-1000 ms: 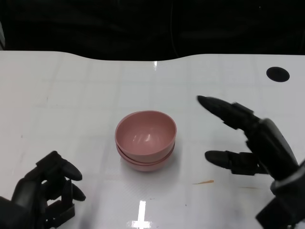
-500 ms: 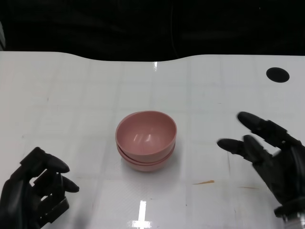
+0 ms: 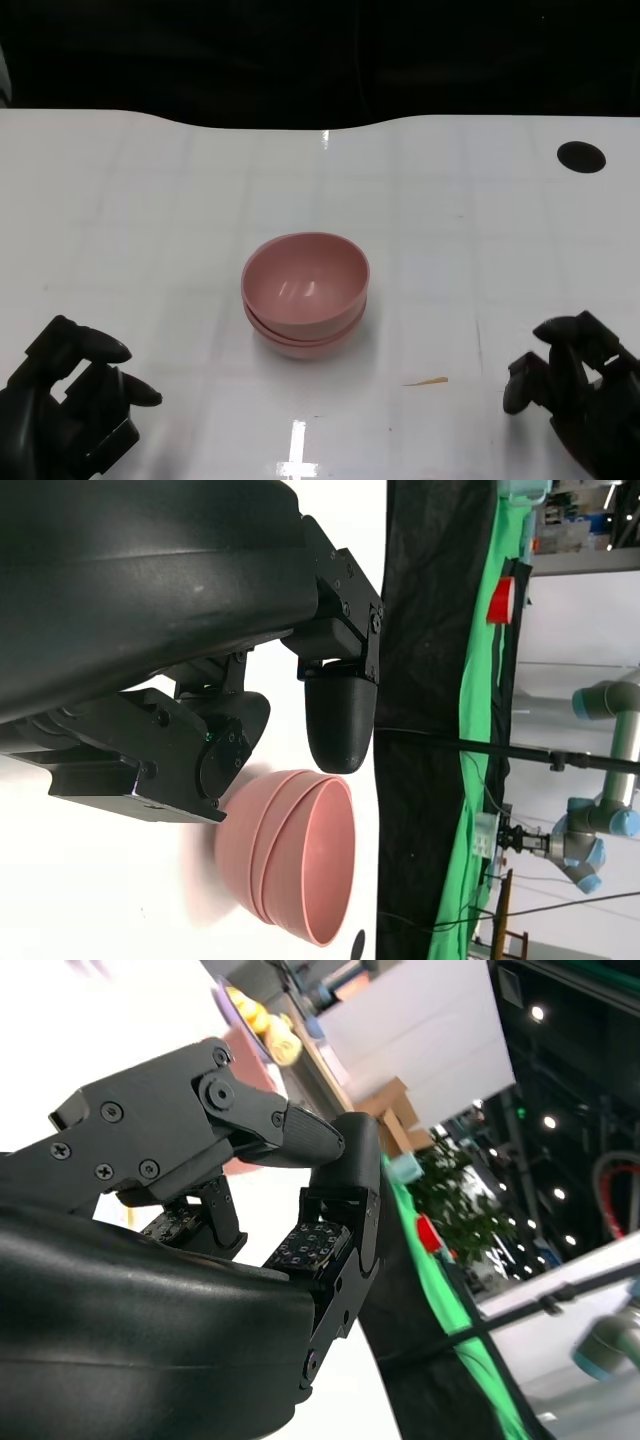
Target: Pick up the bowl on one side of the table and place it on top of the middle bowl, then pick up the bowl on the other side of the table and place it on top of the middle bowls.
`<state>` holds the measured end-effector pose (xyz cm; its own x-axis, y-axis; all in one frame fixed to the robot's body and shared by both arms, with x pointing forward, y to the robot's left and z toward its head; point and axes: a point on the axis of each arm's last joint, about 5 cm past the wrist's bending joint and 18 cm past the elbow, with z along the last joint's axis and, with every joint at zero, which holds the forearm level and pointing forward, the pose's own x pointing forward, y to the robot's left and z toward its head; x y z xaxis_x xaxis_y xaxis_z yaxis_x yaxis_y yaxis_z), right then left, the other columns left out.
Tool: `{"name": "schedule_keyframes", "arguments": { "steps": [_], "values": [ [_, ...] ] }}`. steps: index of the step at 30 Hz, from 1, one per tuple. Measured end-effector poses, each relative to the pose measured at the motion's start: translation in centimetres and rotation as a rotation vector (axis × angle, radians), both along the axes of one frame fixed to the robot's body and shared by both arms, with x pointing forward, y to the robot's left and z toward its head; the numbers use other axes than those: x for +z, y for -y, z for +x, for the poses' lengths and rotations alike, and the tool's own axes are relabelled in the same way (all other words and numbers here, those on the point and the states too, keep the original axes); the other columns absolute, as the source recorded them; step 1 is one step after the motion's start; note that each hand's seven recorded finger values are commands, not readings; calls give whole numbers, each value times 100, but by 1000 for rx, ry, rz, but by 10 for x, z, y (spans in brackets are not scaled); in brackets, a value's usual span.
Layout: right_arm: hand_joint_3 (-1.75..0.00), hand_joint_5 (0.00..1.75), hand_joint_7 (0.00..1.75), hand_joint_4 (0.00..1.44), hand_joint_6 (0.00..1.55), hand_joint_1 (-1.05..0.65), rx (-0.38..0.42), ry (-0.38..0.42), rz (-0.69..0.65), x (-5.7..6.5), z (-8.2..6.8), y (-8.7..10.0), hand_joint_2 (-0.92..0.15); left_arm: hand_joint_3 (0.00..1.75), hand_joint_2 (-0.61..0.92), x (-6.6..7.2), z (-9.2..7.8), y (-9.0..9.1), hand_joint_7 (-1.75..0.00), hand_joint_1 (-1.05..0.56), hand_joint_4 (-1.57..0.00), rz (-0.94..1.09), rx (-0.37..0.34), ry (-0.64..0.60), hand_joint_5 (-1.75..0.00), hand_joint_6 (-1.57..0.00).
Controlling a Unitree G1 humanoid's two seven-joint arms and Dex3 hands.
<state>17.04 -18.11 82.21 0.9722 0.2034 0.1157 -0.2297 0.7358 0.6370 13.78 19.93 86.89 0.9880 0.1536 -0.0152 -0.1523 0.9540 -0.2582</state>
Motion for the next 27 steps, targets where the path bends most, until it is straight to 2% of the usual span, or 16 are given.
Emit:
{"name": "schedule_keyframes", "arguments": {
  "steps": [4, 15, 16, 20, 23, 27],
  "values": [
    [-92, 172, 132, 85, 81, -13, 31, 15, 9, 1, -1, 3, -73, 111, 92, 1, -2, 0, -175, 33, -58, -7, -5, -11, -175, -44],
    [-81, 170, 131, 84, 79, -15, 4, 14, -42, 7, 0, -3, -78, 111, 92, 6, 5, -2, -175, 32, -60, -25, -29, -23, -175, -46],
    [-84, 171, 132, 83, 80, -12, -1, 11, -40, 7, 1, -3, -76, 111, 91, 5, 6, -2, -175, 29, -65, -35, -35, -21, -175, -50],
    [-97, 171, 129, 86, 83, -8, -23, 14, -25, 11, 9, -1, -69, 116, 88, 0, 16, -7, -175, 24, -74, -92, -64, -5, -175, -58],
    [-90, 172, 126, 84, 83, -10, -35, 30, -15, 14, 15, 0, -73, 123, 84, 0, 20, -8, -175, 23, -72, -105, -73, 8, -175, -57],
    [-88, 172, 132, 83, 80, -10, -50, 42, -9, 16, 19, 1, -74, 126, 79, 1, 21, -11, -175, 18, -72, -122, -75, 23, -175, -56]
  ]
}}
